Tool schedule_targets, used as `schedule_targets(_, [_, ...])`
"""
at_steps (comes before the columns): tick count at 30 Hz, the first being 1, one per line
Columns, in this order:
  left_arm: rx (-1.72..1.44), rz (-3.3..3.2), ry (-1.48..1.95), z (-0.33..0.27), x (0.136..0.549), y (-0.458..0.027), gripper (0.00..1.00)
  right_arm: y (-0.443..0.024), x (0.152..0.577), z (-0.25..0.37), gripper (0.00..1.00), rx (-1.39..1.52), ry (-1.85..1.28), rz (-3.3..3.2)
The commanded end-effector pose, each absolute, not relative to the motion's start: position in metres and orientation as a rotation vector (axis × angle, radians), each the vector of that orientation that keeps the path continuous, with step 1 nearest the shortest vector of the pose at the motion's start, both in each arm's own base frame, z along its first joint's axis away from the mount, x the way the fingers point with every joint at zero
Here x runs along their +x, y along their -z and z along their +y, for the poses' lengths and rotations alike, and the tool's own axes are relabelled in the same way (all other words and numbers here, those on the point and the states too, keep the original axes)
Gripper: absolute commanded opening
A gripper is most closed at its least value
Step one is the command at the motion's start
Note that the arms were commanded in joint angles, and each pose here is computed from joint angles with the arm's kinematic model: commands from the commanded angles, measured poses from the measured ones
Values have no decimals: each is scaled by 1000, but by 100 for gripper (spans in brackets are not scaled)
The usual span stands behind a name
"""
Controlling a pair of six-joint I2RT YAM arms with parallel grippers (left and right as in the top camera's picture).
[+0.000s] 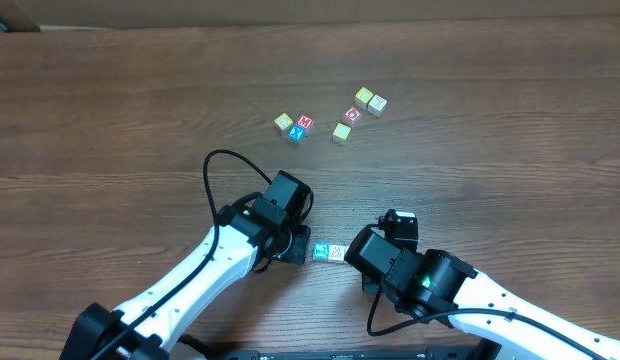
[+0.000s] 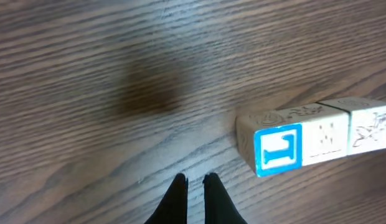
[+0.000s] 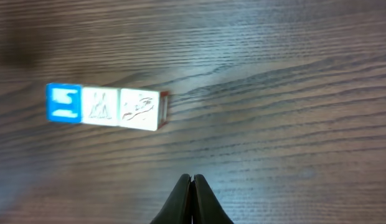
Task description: Flip 5 blocks
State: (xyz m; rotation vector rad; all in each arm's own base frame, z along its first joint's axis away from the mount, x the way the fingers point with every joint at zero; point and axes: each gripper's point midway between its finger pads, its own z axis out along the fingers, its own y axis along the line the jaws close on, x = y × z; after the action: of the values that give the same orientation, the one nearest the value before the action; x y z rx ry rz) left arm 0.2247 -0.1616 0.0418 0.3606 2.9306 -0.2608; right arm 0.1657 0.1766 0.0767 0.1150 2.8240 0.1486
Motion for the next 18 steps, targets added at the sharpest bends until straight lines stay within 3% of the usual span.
schedule_targets(1, [443, 2932, 270, -165, 227, -38, 4, -68, 167, 177, 4, 72, -181, 2821])
schedule_targets(18, [509, 2922, 263, -170, 235, -23, 4, -28, 185, 198, 4, 64, -331, 2750])
